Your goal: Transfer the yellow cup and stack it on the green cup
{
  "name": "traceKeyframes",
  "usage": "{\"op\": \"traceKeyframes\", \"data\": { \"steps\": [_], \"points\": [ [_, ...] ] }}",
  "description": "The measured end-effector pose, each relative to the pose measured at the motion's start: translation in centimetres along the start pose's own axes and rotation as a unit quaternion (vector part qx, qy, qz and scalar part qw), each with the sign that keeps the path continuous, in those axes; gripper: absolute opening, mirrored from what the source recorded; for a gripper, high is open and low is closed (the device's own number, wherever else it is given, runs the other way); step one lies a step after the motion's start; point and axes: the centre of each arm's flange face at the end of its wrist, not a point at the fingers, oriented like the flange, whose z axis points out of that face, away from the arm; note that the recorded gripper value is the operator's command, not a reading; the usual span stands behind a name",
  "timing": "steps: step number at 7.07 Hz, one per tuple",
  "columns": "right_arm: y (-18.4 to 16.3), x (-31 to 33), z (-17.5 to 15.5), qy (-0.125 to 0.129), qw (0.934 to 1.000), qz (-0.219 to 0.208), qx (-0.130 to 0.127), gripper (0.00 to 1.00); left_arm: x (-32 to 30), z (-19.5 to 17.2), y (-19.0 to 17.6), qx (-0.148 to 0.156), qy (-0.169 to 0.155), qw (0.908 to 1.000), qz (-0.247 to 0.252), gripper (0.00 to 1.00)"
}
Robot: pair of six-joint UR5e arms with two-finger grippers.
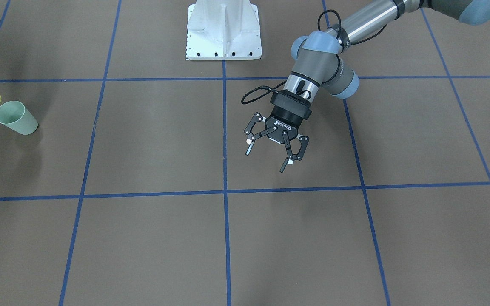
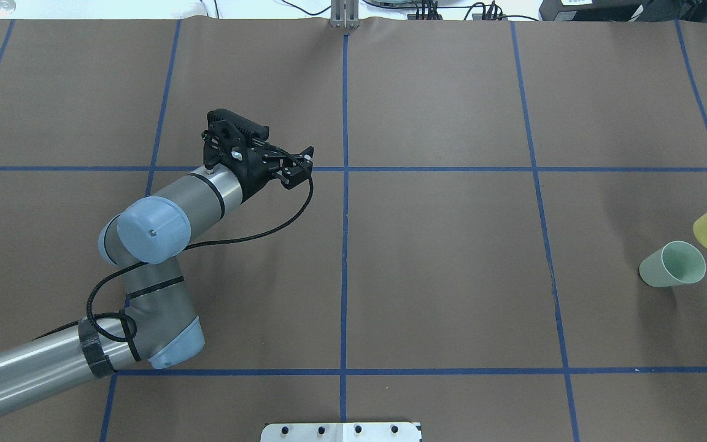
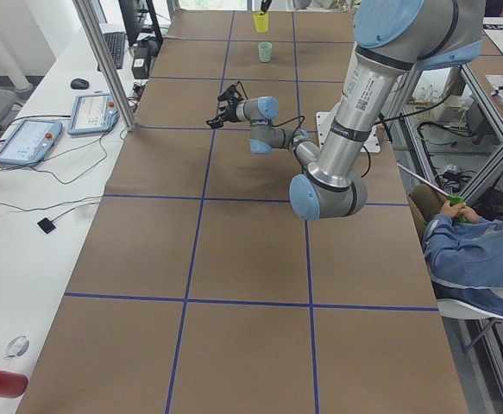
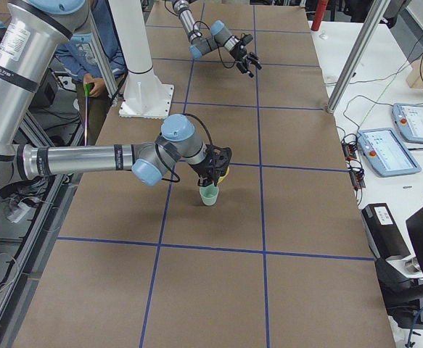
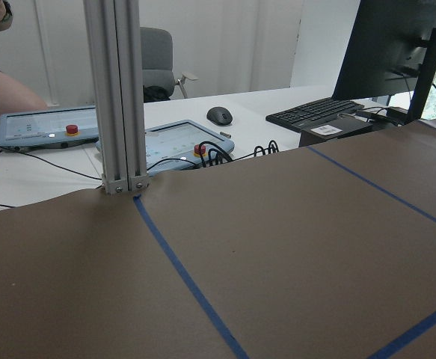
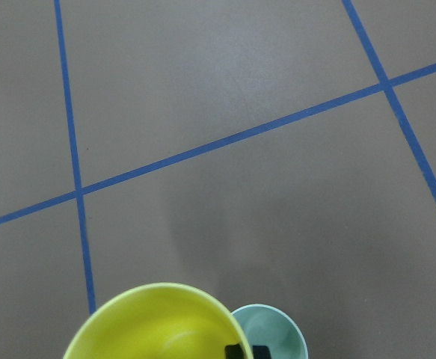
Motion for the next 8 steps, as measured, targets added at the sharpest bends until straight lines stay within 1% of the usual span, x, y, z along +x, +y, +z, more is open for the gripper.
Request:
{"op": "traceKeyframes", "data": {
  "steps": [1,2,5,8],
  "points": [
    [0.1,0.6,1.0,0.003,1.0,-0.008,0.004,0.0,-0.2,0.0,0.3,-0.003,-0.001,0.9999,-0.013,0.99],
    [0.4,0.8,1.8,0.004,0.9999,-0.014,0.001,0.0,-0.2,0.0,0.3,-0.005,-0.001,0.9998,-0.022,0.99],
    [2.0,0.1,3.8,0.007,0.9991,-0.034,-0.025,0.0,-0.3,0.0,0.4,-0.005,-0.001,0.9996,-0.027,0.99],
    [2.6,1.1,4.4,0.019,0.9986,-0.037,-0.032,0.0,-0.3,0.0,0.4,-0.005,0.0,0.9996,-0.027,0.99]
  ]
}}
